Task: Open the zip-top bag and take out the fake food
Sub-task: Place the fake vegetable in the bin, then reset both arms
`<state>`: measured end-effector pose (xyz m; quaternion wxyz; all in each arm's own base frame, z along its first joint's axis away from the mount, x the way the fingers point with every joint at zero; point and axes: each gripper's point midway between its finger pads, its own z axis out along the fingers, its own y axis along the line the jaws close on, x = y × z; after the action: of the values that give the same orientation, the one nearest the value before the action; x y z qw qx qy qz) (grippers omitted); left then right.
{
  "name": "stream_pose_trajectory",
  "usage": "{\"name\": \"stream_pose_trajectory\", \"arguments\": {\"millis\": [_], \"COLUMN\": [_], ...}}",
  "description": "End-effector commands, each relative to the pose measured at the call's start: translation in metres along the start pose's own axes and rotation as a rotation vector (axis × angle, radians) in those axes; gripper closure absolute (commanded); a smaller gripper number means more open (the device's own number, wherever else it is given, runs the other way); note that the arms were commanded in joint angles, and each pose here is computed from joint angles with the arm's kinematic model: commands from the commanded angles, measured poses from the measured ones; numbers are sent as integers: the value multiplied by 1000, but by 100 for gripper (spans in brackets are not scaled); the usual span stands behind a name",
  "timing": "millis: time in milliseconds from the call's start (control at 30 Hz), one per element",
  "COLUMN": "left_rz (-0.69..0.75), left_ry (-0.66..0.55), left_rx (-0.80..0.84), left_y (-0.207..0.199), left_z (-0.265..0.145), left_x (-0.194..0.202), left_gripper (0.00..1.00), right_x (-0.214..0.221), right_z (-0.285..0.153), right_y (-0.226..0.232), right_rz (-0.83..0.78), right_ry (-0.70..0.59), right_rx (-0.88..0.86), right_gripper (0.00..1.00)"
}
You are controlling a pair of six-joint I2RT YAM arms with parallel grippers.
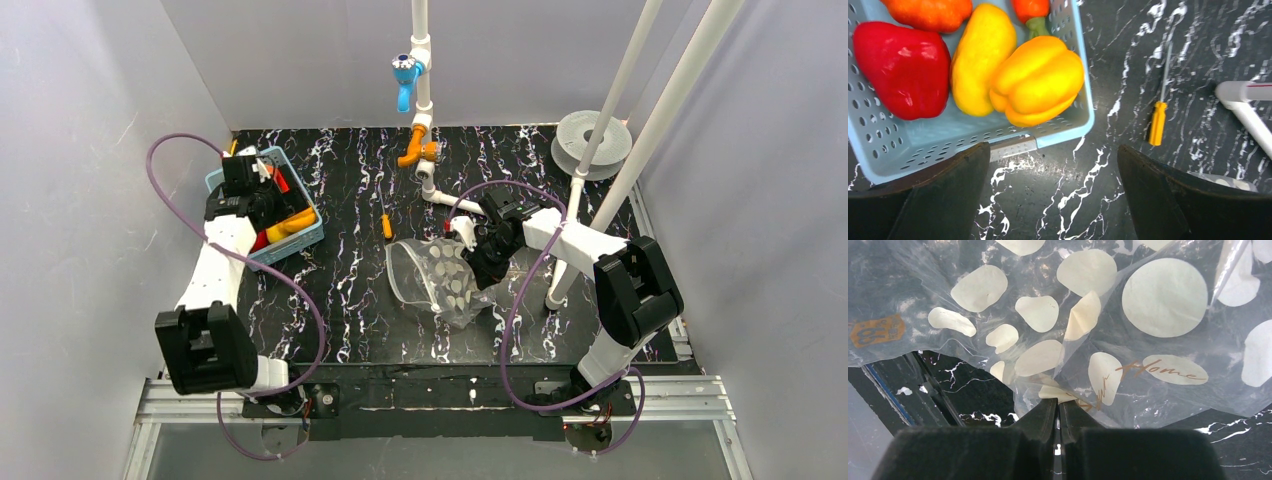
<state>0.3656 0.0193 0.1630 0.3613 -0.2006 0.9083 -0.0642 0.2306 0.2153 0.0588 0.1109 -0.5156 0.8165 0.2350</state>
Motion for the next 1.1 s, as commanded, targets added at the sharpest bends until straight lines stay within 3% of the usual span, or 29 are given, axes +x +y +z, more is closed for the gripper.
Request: {"name": "stream_pose_trajectory", "arguments": {"millis": [0, 200, 433, 700, 900, 1067], "left_rz": [38, 102, 116, 78, -58, -179], "left_ry": [-98, -128, -96, -63, -52, -7], "left_rx": [104, 409, 713, 793, 912, 908], "left_y": [-16, -62, -103, -111, -129, -134], "left_z": [-44, -92, -152, -195, -224, -235], "left_x": [-13, 6, 39, 56, 49, 43], "left_gripper": [2, 2, 2, 2, 2, 2], "right_x": [-5, -13, -22, -19, 0, 12], "right_z": [-9, -22, -52, -116, -173, -228], "right_y": [8, 8, 27, 95, 147, 177], "right_rz": [-28, -49, -112, -334, -447, -477], "right_ry": [-29, -85, -202, -349, -406, -557], "right_rx": [-24, 21, 30, -45, -59, 40], "right_gripper": [90, 86, 54, 26, 18, 11]}}
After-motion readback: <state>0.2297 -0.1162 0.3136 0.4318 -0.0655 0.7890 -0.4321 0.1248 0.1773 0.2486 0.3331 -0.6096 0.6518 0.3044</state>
